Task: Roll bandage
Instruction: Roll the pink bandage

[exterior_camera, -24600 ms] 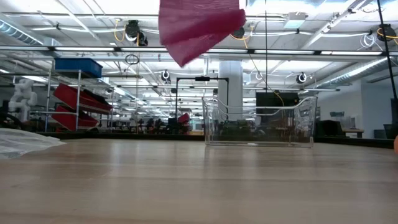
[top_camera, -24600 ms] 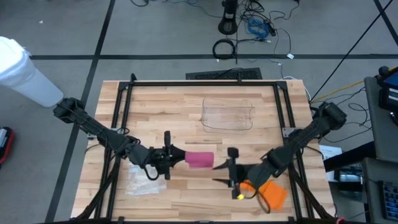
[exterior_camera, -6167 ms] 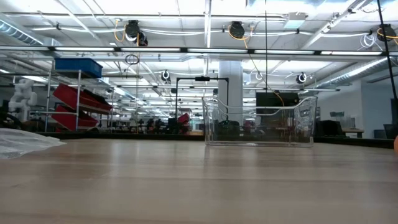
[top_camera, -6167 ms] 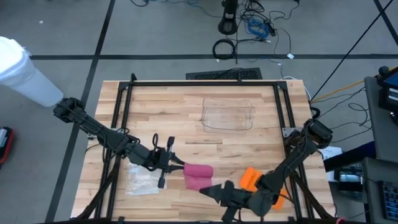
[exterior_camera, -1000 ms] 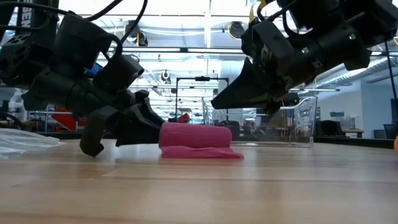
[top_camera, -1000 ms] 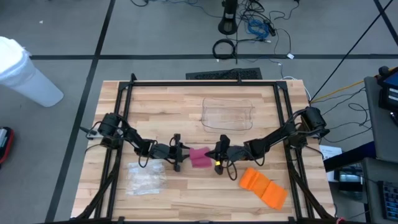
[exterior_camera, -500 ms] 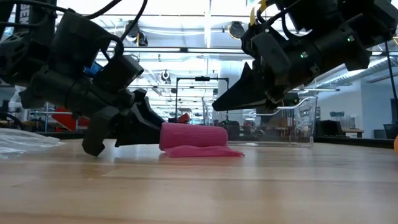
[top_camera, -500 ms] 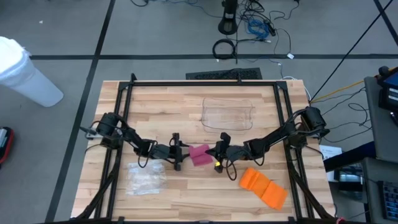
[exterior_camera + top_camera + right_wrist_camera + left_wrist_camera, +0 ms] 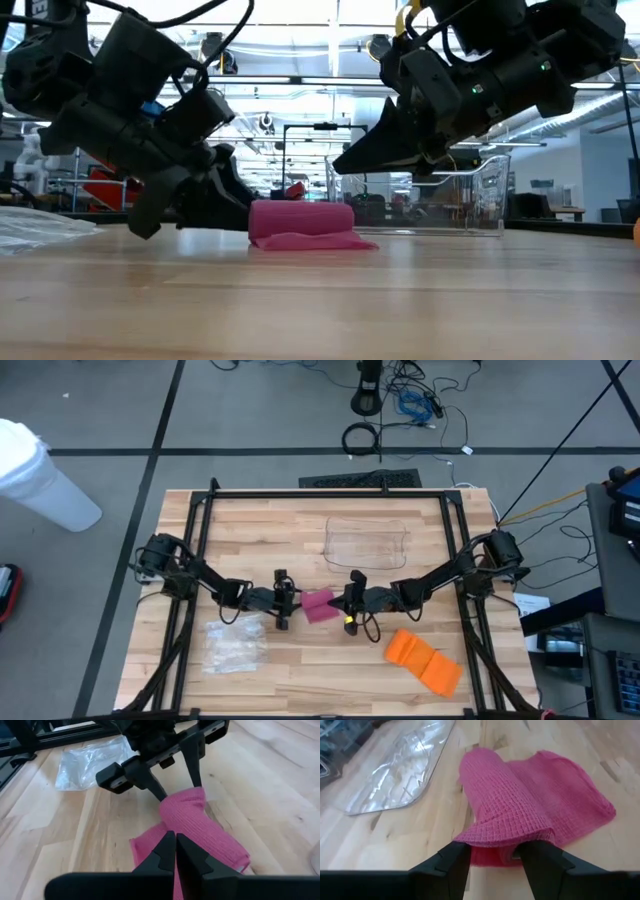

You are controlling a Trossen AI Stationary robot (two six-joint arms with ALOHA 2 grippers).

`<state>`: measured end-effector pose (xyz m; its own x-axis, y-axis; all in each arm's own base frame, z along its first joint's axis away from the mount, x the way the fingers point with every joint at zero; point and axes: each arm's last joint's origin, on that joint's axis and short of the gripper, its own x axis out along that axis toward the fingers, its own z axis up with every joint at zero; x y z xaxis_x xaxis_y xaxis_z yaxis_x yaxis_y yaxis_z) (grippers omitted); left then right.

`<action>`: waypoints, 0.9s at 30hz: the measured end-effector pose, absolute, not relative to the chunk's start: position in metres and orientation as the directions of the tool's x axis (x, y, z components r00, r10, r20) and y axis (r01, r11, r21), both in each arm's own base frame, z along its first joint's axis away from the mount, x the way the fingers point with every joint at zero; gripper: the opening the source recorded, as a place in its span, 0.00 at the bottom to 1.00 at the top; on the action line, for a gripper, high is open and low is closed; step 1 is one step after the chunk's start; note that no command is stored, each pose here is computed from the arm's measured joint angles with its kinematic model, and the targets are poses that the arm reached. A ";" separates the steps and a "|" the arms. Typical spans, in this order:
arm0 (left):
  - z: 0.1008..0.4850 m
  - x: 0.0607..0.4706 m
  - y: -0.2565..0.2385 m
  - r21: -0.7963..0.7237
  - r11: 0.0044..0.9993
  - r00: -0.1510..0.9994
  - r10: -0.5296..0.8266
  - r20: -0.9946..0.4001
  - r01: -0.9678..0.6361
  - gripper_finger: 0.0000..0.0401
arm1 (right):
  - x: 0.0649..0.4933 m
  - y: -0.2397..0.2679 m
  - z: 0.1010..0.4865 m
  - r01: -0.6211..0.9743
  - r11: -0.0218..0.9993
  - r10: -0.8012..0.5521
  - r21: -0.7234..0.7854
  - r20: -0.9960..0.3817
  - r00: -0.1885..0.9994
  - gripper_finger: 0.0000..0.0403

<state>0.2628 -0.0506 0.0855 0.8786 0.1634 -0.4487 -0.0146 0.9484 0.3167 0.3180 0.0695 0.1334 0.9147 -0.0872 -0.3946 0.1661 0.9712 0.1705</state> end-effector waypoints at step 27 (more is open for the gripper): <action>0.082 0.262 -0.049 0.234 0.969 0.861 0.053 -0.506 0.078 0.41 | 0.321 0.059 0.135 0.204 0.957 -0.115 0.205 -0.379 0.918 0.08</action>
